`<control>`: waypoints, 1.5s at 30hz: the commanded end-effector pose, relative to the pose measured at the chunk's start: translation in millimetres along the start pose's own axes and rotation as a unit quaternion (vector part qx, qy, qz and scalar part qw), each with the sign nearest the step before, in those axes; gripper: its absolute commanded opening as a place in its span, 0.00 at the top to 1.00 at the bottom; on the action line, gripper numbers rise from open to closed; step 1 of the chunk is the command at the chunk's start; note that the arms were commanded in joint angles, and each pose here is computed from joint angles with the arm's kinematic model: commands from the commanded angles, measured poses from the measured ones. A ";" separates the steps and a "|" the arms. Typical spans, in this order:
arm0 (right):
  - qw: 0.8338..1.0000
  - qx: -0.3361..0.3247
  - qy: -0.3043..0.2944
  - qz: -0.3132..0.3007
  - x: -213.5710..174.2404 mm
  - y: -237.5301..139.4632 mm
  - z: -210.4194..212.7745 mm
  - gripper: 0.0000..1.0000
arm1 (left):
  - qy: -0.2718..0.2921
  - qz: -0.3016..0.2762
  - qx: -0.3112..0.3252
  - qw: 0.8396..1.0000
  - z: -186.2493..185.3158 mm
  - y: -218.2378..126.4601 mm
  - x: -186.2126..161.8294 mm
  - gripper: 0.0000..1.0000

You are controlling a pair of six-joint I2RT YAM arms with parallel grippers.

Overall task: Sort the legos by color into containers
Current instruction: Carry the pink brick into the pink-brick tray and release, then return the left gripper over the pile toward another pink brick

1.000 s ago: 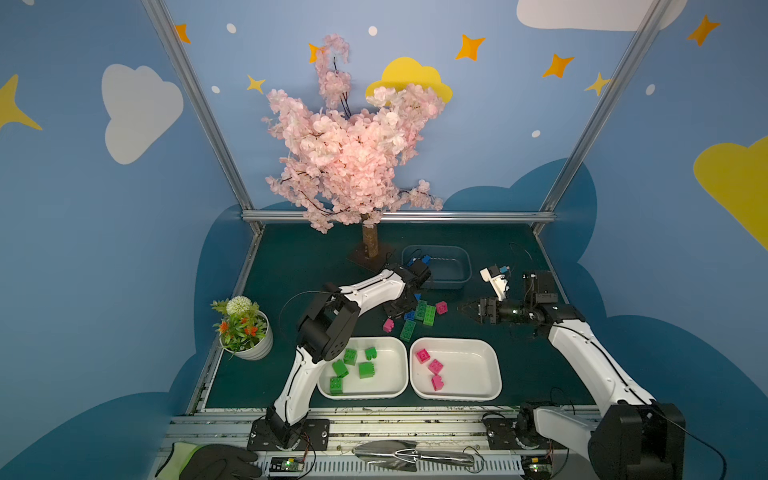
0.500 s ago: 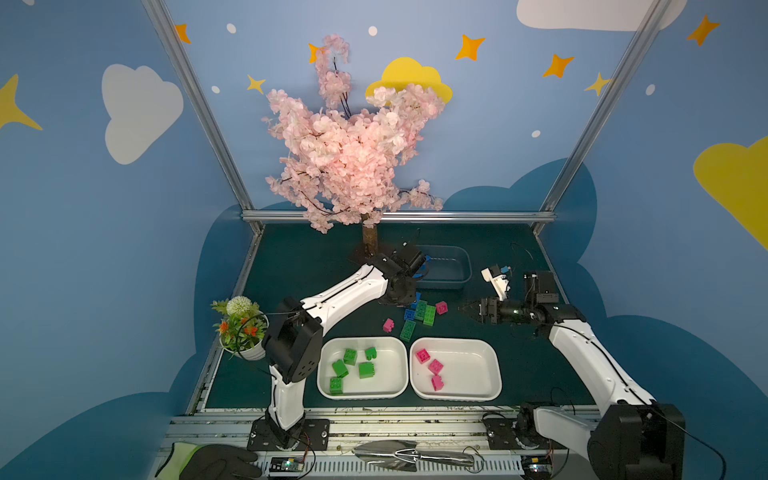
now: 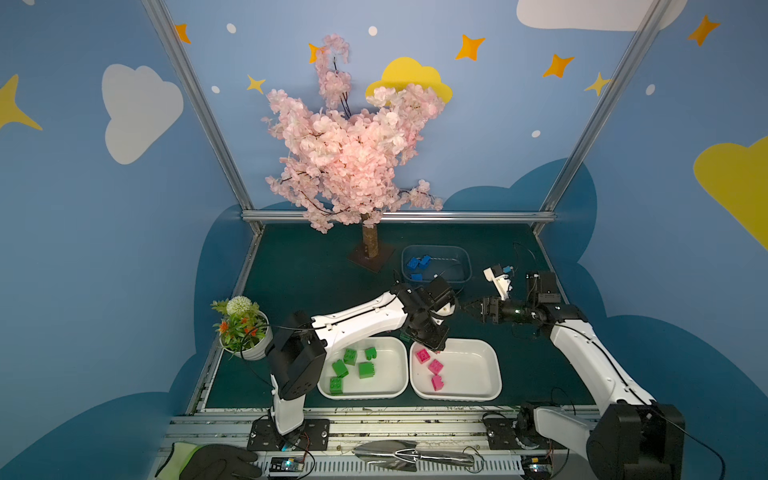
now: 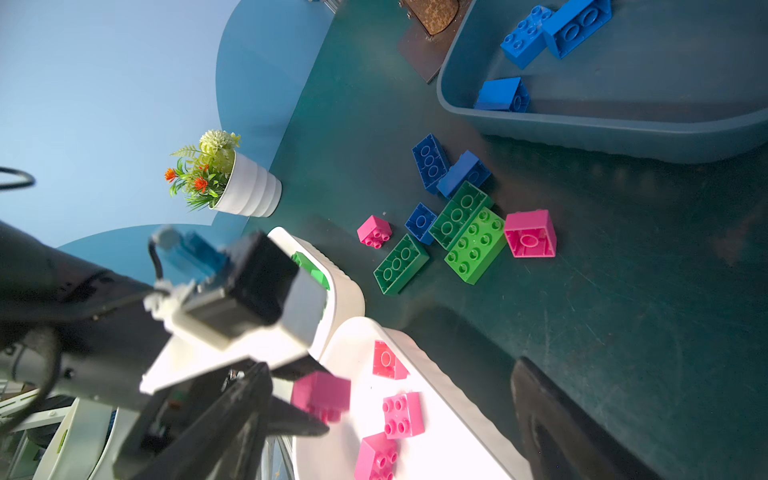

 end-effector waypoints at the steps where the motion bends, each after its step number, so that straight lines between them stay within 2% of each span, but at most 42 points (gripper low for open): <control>1: 1.000 -0.003 -0.009 0.000 1.0 -2.5 1.9 0.11 | 0.025 0.007 -0.024 0.999 -1.9 22.1 0.0 0.76; 4: 1.000 -0.003 -0.008 0.002 -0.7 -2.9 2.5 0.11 | 0.022 0.010 -0.007 1.000 6.6 31.4 -0.8 0.73; 6: 1.000 -0.005 -0.009 0.001 -1.0 -3.8 2.5 0.11 | 0.023 0.003 0.002 1.000 9.3 30.9 0.7 0.64; 8: 1.000 -0.005 -0.008 0.000 -1.1 -4.1 2.1 0.11 | 0.022 -0.007 0.003 1.000 11.3 24.6 3.8 0.50; 10: 1.000 -0.004 -0.006 0.001 -1.7 -3.8 1.9 0.11 | 0.018 -0.005 0.006 1.000 13.6 13.5 5.2 0.41; 14: 1.000 0.000 -0.005 0.002 -2.9 -3.4 2.5 0.11 | 0.002 -0.005 0.015 1.000 27.7 -17.4 4.8 0.33; 16: 1.000 0.002 -0.004 0.003 -4.1 -2.7 2.3 0.11 | -0.007 -0.012 0.043 0.999 45.0 -34.7 3.9 0.30; 21: 1.000 0.007 -0.004 0.006 -4.6 -1.1 3.5 0.11 | -0.040 0.012 0.104 0.994 97.6 -52.5 -13.6 0.28; 28: 1.000 0.011 -0.005 0.009 -4.7 1.6 5.1 0.11 | -0.054 0.061 0.155 0.985 152.3 -34.6 -39.3 0.29; 39: 1.000 0.009 -0.001 0.016 -9.1 4.9 3.6 0.11 | -0.063 0.109 0.173 0.977 183.5 10.0 -64.4 0.31; 45: 1.000 0.009 0.000 0.017 -7.8 6.1 3.3 0.11 | -0.071 0.107 0.159 0.979 187.2 25.2 -65.3 0.42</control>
Point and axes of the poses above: each gripper's point midway between its finger pads, its own y axis out along the fingers, its own z axis along the line the jaws close on, x = y × z, the point moved 3 cm from there along -y, back along the fingers, and after that the axes turned 15 degrees about y, right-handed, at the moved point
